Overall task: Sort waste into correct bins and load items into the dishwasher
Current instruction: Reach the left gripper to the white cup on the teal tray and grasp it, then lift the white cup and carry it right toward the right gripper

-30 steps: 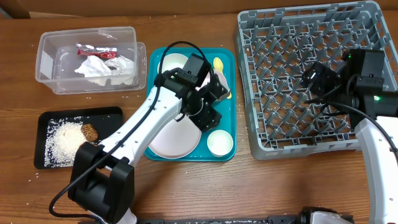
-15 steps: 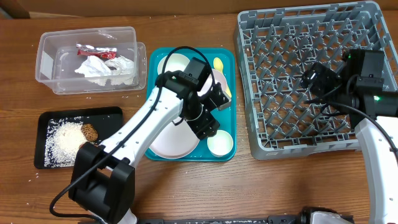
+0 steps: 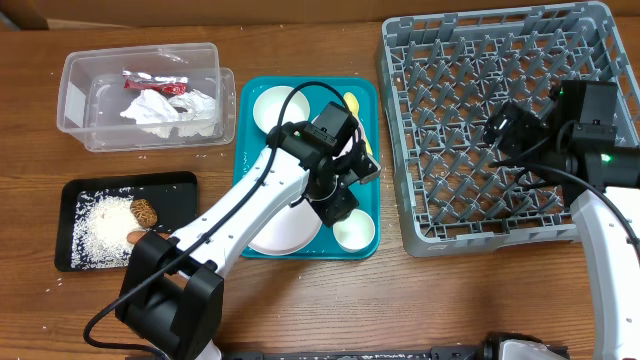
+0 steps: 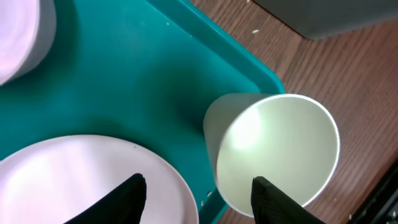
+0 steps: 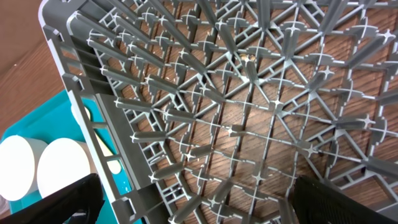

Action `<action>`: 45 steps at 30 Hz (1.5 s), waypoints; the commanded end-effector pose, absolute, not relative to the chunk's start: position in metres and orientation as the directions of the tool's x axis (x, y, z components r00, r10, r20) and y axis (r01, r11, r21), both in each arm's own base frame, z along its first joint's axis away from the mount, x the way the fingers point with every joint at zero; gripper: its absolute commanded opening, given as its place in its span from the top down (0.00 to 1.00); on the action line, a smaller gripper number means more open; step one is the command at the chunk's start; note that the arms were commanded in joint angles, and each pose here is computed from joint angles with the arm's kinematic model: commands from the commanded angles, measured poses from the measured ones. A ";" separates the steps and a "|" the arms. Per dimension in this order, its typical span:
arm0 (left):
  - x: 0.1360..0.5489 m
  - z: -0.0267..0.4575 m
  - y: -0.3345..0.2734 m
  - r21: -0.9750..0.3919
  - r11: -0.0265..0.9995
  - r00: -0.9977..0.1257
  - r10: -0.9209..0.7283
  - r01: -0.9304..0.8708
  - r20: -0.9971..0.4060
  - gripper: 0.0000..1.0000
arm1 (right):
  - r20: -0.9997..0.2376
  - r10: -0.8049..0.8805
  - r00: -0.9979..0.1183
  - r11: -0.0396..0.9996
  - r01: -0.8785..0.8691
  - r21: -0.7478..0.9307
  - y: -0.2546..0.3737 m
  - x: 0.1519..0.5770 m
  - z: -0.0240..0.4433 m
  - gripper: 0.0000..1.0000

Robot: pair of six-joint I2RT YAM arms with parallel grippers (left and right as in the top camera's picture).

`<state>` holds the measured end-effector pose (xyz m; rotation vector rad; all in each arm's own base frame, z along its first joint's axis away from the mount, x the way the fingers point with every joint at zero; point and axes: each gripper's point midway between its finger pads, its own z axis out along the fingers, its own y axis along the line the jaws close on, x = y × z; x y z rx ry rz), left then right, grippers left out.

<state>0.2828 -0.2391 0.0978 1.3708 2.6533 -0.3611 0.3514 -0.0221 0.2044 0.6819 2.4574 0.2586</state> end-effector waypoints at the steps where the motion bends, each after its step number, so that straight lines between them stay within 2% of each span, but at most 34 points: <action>1: 0.284 0.084 -0.234 -0.142 0.586 -0.603 0.773 0.798 -0.198 0.42 | -0.506 0.521 -0.687 0.853 0.397 0.339 -0.022 0.354 0.220 0.00; 5: 0.277 0.074 -0.231 -0.158 0.584 -0.605 0.776 0.796 -0.179 0.41 | -0.506 0.520 -0.688 0.853 0.397 0.339 -0.022 0.354 0.220 0.00; 8: 0.273 0.072 -0.231 -0.171 0.581 -0.605 0.777 0.796 -0.175 0.46 | -0.506 0.521 -0.687 0.853 0.397 0.339 -0.022 0.354 0.220 0.00; 12: 0.269 0.072 -0.241 -0.228 0.565 -0.606 0.771 0.793 -0.196 0.47 | -0.503 0.521 -0.689 0.853 0.398 0.338 -0.022 0.353 0.220 0.00; 16: 0.265 0.056 -0.239 -0.243 0.571 -0.611 0.777 0.784 -0.148 0.48 | -0.498 0.521 -0.693 0.853 0.400 0.336 -0.022 0.352 0.219 0.00; 17: 0.264 0.050 -0.238 -0.249 0.572 -0.613 0.780 0.781 -0.130 0.51 | -0.498 0.521 -0.693 0.853 0.400 0.336 -0.022 0.352 0.219 0.00; 19: 0.262 0.041 -0.237 -0.259 0.581 -0.620 0.778 0.772 -0.103 0.87 | -0.495 0.522 -0.695 0.853 0.402 0.334 -0.022 0.351 0.218 0.00; 20: 0.263 0.041 -0.237 -0.258 0.583 -0.622 0.776 0.771 -0.103 0.96 | -0.495 0.521 -0.695 0.853 0.402 0.334 -0.022 0.351 0.218 0.00; 26: 0.283 0.062 -0.240 -0.247 0.611 -0.652 0.745 0.752 -0.142 0.96 | -0.496 0.521 -0.695 0.853 0.401 0.336 -0.022 0.351 0.218 0.00; 35: 0.331 0.147 -0.238 -0.228 0.669 -0.706 0.660 0.708 -0.257 0.96 | -0.484 0.514 -0.708 0.844 0.320 0.429 -0.002 0.359 0.227 0.00; 41: 0.353 0.199 -0.242 -0.350 0.657 -0.742 0.551 0.668 -0.382 0.96 | -0.484 0.501 -0.718 0.826 0.230 0.515 0.016 0.367 0.239 0.00; 45: 0.363 0.222 -0.238 -0.484 0.602 -0.771 0.456 0.635 -0.445 0.96 | -0.499 0.478 -0.723 0.793 0.109 0.600 0.037 0.375 0.256 0.00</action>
